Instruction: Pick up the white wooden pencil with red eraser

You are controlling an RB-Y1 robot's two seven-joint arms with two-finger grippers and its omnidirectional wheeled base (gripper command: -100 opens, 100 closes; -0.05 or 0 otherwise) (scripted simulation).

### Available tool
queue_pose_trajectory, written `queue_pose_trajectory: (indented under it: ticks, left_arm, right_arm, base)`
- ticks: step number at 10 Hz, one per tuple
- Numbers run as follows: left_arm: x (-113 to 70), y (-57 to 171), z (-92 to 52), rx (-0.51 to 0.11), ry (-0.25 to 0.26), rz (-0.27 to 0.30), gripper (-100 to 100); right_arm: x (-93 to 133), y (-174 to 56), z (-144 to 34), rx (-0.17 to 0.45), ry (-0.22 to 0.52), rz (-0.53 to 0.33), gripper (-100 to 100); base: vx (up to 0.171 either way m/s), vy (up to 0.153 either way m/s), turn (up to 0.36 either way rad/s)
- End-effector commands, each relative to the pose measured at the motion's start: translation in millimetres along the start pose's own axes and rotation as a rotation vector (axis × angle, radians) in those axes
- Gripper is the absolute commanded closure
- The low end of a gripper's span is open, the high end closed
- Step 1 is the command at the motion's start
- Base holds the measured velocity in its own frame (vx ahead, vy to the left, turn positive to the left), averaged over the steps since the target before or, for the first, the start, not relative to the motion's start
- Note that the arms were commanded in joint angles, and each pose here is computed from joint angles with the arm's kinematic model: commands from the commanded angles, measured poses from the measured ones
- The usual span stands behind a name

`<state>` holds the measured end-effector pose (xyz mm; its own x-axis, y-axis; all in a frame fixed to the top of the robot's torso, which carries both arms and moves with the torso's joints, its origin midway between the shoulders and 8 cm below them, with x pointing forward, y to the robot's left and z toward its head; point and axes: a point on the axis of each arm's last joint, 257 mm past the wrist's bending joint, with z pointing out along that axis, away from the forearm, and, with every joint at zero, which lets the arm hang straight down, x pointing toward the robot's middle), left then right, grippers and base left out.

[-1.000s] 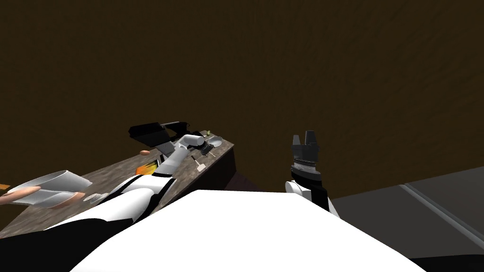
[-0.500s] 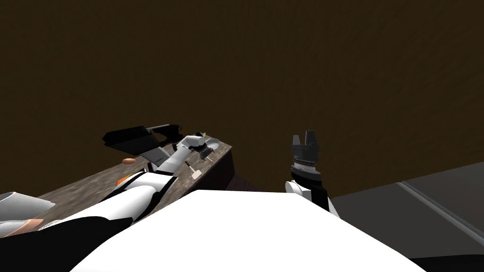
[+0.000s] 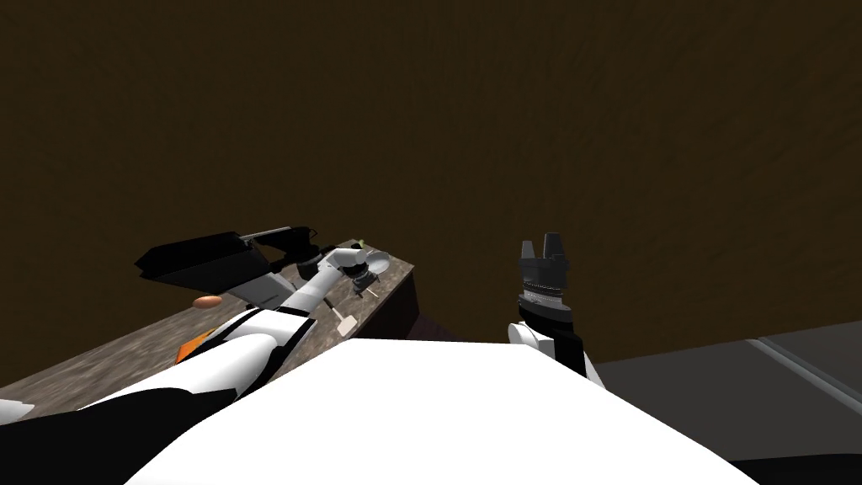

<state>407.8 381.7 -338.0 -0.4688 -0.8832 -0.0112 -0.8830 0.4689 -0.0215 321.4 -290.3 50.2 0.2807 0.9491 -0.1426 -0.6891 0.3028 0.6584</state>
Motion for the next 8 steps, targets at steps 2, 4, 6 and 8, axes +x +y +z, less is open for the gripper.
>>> queue_pose_trajectory:
  ticks: [2,4,6,8]
  left_arm:
    - [1.6,0.3,11.4,0.002,-0.002,-0.006,-100]
    - [3.5,1.2,23.0,0.002,-0.003,-0.011,-100]
    - [1.9,0.7,18.4,0.004,-0.005,-0.009,100]
    - [1.8,1.6,18.7,0.002,-0.005,-0.010,100]
  right_arm:
    - [0.0,0.0,0.0,0.000,0.000,0.000,0]
    - [0.0,0.0,0.0,0.000,0.000,0.000,0]
    - [0.0,0.0,0.0,0.000,0.000,0.000,0]
    - [0.0,0.0,0.0,0.000,0.000,0.000,0]
  base:
    - [0.005,0.013,-0.022]
    - [-0.007,0.018,-0.038]
    - [-0.002,0.004,-0.004]
    - [-0.002,0.001,0.006]
